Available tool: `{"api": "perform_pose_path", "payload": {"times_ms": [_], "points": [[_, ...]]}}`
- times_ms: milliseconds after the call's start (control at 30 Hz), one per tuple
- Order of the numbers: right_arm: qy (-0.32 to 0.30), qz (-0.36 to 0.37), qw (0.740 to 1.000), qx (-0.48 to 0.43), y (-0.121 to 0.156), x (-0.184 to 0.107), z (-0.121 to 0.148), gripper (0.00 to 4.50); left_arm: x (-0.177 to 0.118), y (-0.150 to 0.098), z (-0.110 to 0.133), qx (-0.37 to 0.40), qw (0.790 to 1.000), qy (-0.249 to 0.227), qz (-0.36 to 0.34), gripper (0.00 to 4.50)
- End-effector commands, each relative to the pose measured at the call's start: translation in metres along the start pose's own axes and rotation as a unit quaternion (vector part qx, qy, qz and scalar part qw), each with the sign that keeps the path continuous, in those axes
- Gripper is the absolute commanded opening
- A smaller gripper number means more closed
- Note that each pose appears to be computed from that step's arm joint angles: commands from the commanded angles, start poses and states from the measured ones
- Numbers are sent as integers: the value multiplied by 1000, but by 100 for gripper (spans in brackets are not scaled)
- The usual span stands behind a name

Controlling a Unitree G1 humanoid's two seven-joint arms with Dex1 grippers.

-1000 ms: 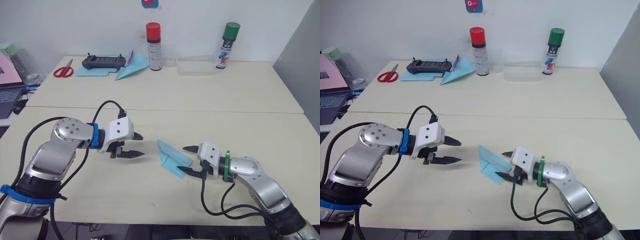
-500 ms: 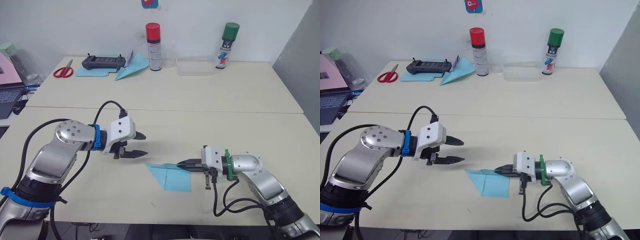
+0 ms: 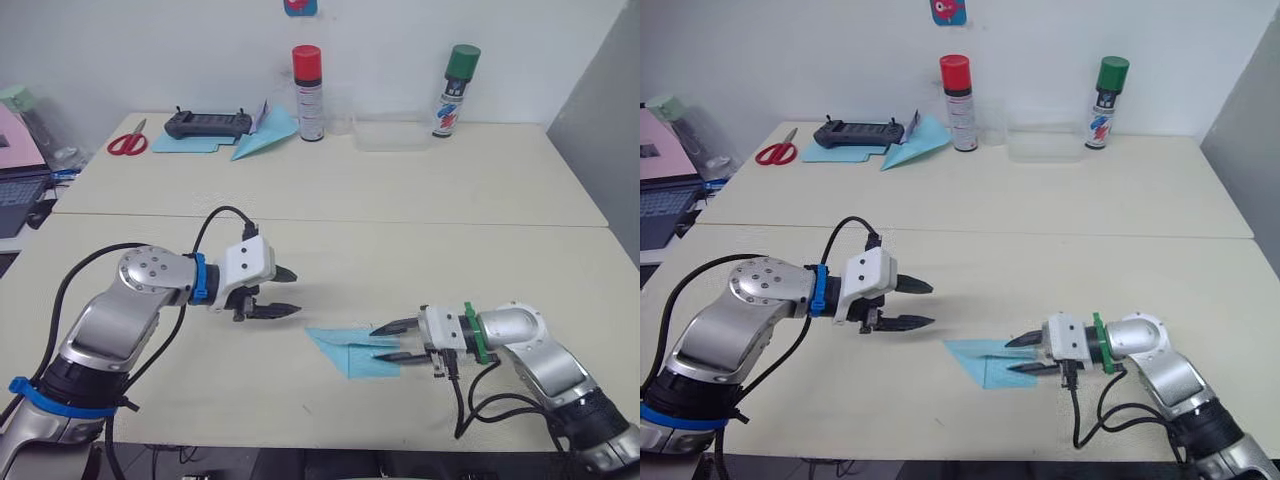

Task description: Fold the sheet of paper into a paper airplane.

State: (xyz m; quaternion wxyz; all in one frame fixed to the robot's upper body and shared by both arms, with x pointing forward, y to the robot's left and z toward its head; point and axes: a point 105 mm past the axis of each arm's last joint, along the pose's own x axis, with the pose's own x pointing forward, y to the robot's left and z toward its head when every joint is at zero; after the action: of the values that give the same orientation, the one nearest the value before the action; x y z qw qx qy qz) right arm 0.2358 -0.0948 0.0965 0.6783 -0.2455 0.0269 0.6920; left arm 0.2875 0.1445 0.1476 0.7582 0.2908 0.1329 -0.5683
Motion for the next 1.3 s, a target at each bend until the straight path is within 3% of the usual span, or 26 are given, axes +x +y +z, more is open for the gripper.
{"api": "perform_pose_path", "payload": {"times_ms": [33,133,233,500,633,767,1000,1300], "points": [[-15,-25,999,17,-7,-22,29,304,9,14,6,38,998,-16,39,294],[-27,-68,996,41,-17,-30,43,304,23,16,16,23,996,-65,53,294],[-47,-120,989,71,-30,-34,52,308,36,1,19,-4,995,-103,19,236],[-37,-146,985,86,-29,-30,46,308,55,-23,15,-73,989,-121,-37,2],[-26,-149,984,94,-20,-28,36,308,64,-42,4,-97,986,-107,-85,2],[-14,-148,983,110,-10,-31,23,308,74,-62,-16,-63,989,-56,-118,2],[20,-124,988,91,7,-31,12,308,88,-57,-44,-58,994,-8,-91,2],[44,-107,992,53,8,-32,6,308,70,-39,-30,-64,995,-33,-76,2]]}}
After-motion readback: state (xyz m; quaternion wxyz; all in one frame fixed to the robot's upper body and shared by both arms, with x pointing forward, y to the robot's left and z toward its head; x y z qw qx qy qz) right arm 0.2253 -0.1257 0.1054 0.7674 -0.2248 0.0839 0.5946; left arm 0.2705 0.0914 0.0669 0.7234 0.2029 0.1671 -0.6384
